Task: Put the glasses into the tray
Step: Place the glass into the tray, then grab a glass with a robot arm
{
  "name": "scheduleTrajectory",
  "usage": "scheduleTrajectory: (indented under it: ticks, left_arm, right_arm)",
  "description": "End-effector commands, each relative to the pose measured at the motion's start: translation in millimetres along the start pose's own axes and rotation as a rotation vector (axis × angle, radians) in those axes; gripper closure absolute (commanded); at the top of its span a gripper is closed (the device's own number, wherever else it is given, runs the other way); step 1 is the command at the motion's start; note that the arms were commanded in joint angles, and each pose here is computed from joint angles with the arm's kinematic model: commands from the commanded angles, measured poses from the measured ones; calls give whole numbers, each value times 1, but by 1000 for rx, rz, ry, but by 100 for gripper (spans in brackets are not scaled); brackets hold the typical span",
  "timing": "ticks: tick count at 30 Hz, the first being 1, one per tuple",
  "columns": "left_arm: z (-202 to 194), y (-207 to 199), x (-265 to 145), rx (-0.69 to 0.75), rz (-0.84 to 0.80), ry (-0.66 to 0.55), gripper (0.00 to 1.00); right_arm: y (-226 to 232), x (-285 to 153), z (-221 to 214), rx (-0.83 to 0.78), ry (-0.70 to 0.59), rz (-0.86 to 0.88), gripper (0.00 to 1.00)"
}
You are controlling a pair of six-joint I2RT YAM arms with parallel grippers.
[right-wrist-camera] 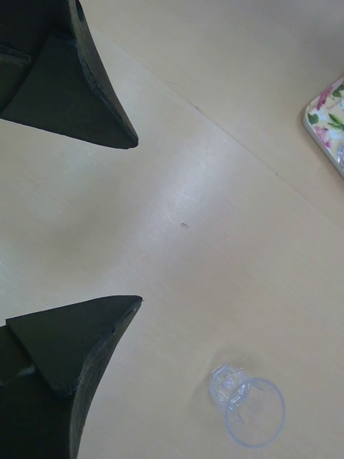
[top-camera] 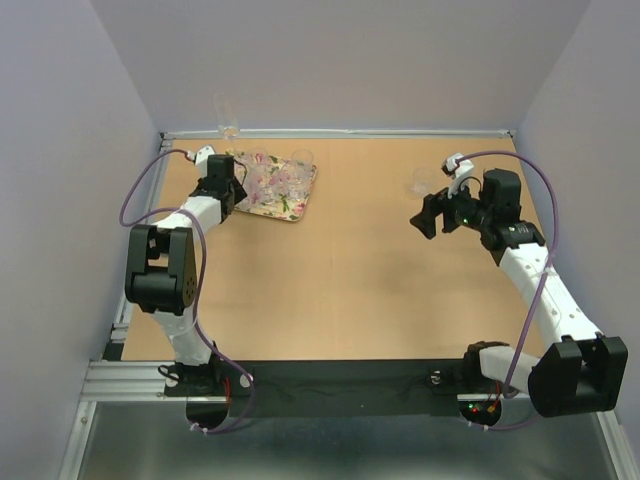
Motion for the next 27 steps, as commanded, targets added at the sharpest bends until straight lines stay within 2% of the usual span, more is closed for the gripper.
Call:
scheduleTrajectory:
  ticks: [1,6,13,17,22,27]
  left_arm:
    - [43,-18,-32,-11,-78,-105,52]
    - [60,-23,-64,14,-143,-151,49]
    - [87,-18,-140,72,-273,-279,35]
    - [82,-5,-172,144,-333,-315,26]
    - [69,9,-203,194,-418,-342,20]
    - [47,25,-208,251,-442,-324,17]
  right_arm:
    - [-2,-6,10,-32,-58,-17,12]
    - [-3,-7,11,-35,-63,-23,12]
    - [-6,-9,10,-33,-60,-36,12]
    - [-8,-6,5,-27,-46,-37,12]
    - [-14,-4,0,-36,-29,-57,12]
    - [-18,0,-10,-38,-5,-53,12]
Point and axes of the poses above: each gripper's point midway between its finger pads, its own x axis out along the fingers, its own y axis along the line the jaws close on, z = x × y, the point moved 5 cm from there along -x, back along the fingers, and after that the axes turned 8 degrees about -x, right-handed, at the moved point
